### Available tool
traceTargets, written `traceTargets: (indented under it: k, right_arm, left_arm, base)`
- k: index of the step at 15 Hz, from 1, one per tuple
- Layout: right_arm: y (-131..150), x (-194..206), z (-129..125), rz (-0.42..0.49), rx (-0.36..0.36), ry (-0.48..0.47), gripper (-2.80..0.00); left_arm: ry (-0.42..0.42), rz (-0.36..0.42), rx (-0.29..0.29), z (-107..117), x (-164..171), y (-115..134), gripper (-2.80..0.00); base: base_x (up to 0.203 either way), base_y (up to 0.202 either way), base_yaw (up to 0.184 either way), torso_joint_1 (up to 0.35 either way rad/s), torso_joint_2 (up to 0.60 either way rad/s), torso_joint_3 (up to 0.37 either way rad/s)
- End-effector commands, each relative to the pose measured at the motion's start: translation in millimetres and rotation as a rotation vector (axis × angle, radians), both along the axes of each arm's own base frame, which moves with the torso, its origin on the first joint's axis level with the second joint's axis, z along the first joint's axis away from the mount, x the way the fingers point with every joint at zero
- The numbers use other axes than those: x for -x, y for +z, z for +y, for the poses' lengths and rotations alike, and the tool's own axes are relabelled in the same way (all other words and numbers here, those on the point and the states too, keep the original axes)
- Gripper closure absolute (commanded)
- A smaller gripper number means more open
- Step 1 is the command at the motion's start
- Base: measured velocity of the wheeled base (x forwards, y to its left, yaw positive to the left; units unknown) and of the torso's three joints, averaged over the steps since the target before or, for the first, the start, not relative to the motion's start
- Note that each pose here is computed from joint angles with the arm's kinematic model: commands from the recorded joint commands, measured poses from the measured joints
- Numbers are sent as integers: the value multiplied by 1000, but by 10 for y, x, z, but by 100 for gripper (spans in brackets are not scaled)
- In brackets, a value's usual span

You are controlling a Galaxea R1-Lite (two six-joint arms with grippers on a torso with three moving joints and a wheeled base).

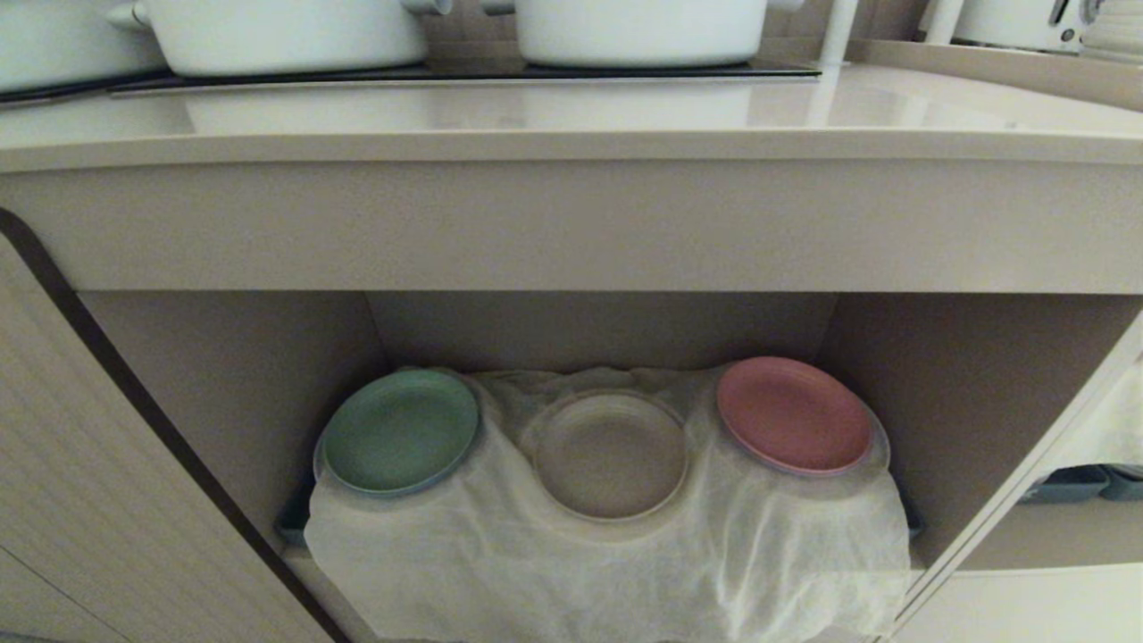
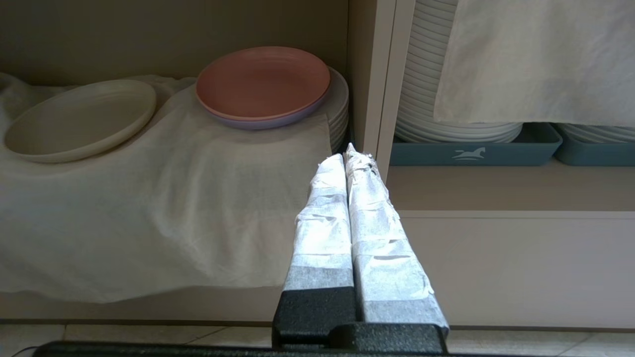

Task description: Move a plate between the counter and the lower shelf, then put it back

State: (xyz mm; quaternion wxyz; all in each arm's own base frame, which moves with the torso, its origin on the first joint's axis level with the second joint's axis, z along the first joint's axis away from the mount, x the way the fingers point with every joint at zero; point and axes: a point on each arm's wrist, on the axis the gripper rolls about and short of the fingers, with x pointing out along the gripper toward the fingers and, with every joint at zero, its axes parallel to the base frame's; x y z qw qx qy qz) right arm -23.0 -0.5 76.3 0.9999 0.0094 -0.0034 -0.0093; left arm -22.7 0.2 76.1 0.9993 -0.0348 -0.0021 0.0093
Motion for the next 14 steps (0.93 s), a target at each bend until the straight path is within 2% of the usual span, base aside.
traceTargets:
  k: [1, 14]
  right_arm:
    - [1, -1, 0, 1, -1, 0, 0]
    - [-1, -1, -1, 2, -1, -5, 0]
  left_arm:
    - [1, -1, 0, 0, 0, 1, 0]
    - [1, -1, -1, 0, 0, 1, 0]
  base:
    - [0, 0, 0, 0, 0, 0]
    - [0, 0, 0, 0, 0, 0]
